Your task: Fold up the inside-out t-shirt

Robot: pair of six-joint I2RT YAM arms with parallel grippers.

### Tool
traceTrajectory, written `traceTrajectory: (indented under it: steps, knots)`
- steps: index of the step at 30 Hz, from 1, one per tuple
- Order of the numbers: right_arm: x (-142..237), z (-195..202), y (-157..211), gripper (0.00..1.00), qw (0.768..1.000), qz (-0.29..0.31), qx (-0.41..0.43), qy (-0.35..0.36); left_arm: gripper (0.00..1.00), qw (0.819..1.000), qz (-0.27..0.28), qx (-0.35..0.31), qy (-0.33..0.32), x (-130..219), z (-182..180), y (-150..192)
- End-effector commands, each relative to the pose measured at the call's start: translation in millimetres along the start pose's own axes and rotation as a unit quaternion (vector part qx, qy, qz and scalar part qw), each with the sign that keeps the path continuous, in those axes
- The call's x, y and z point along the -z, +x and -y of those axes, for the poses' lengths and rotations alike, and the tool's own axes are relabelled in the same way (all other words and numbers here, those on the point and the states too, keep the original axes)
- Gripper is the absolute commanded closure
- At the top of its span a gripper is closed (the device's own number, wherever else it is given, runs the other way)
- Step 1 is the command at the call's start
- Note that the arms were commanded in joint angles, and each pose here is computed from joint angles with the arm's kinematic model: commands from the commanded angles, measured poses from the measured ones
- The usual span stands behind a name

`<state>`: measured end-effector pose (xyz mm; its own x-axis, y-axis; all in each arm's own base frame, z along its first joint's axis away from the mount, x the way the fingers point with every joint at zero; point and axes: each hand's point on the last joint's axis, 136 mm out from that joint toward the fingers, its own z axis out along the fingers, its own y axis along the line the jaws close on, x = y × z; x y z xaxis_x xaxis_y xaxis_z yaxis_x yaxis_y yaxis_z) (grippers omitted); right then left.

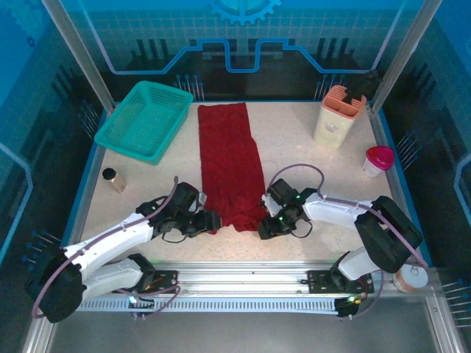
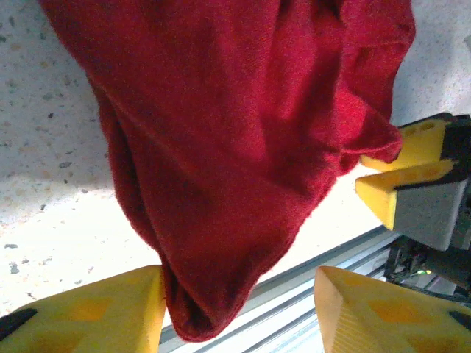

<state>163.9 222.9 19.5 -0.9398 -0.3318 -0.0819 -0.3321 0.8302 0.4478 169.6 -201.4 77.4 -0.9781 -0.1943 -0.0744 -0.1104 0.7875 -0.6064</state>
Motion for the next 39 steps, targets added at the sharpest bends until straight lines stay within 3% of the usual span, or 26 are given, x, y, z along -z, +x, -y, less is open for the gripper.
traceTrajectory:
  steps: [1,4,7,9,10,12,16,21,24,26,28,31,34,39]
  knots:
    - [-6.5,-6.1,-23.1,0.61,0.998,0.055,0.028,-0.002,0.42,0.999,-0.02,0.025,-0.005,-13.6,-17.4,10.9]
    - [-8.1,-13.5,-27.9,0.69,0.996,0.069,0.044,-0.016,0.4,0.999,-0.022,0.022,-0.028,-18.8,-27.2,11.2]
    - [-4.5,-12.2,-31.6,0.89,0.995,0.079,0.054,-0.005,0.44,0.999,-0.011,0.007,-0.052,-20.8,-30.2,4.2]
    - [5.6,-17.1,-32.6,1.0,0.994,0.086,0.068,-0.007,0.72,0.997,-0.002,-0.007,-0.07,-13.8,-30.2,-3.0]
    - [12.7,-17.4,-32.7,1.0,0.993,0.089,0.073,0.0,0.85,0.998,0.004,-0.012,-0.058,-8.4,-24.8,-7.2]
    - [32.0,-10.2,-32.9,1.0,0.992,0.098,0.076,0.031,1.0,1.0,0.024,-0.006,-0.004,10.3,-10.2,-17.9]
    - [69.2,-1.7,-36.8,1.0,0.992,0.109,0.053,0.028,1.0,0.997,0.049,0.021,0.047,47.0,0.1,-27.2]
    - [111.0,2.9,-48.0,1.0,0.992,0.109,0.048,0.05,1.0,0.997,0.006,0.05,0.067,48.5,7.7,-14.6]
    - [124.7,3.3,-52.1,1.0,0.99,0.106,0.062,0.066,1.0,0.997,0.016,0.052,0.062,50.9,5.1,-15.1]
    - [124.3,2.8,-53.7,1.0,0.991,0.097,0.061,0.063,0.98,0.997,0.025,0.053,0.047,52.7,0.1,-17.0]
    - [113.1,1.6,-54.5,1.0,0.994,0.078,0.054,0.049,0.79,0.997,0.026,0.054,0.043,52.4,-1.1,-17.7]
    - [81.6,9.7,-54.7,0.88,0.997,0.052,0.039,0.041,0.51,0.997,0.024,0.06,0.045,40.1,-7.9,-18.7]
    - [61.2,10.2,-54.0,0.58,0.998,0.053,0.025,0.016,0.44,0.997,0.028,0.069,0.037,23.3,-22.1,-20.3]
    - [64.1,27.4,-30.7,0.44,0.998,0.045,0.006,0.042,0.38,0.996,0.007,0.081,0.04,10.6,-34.3,4.7]
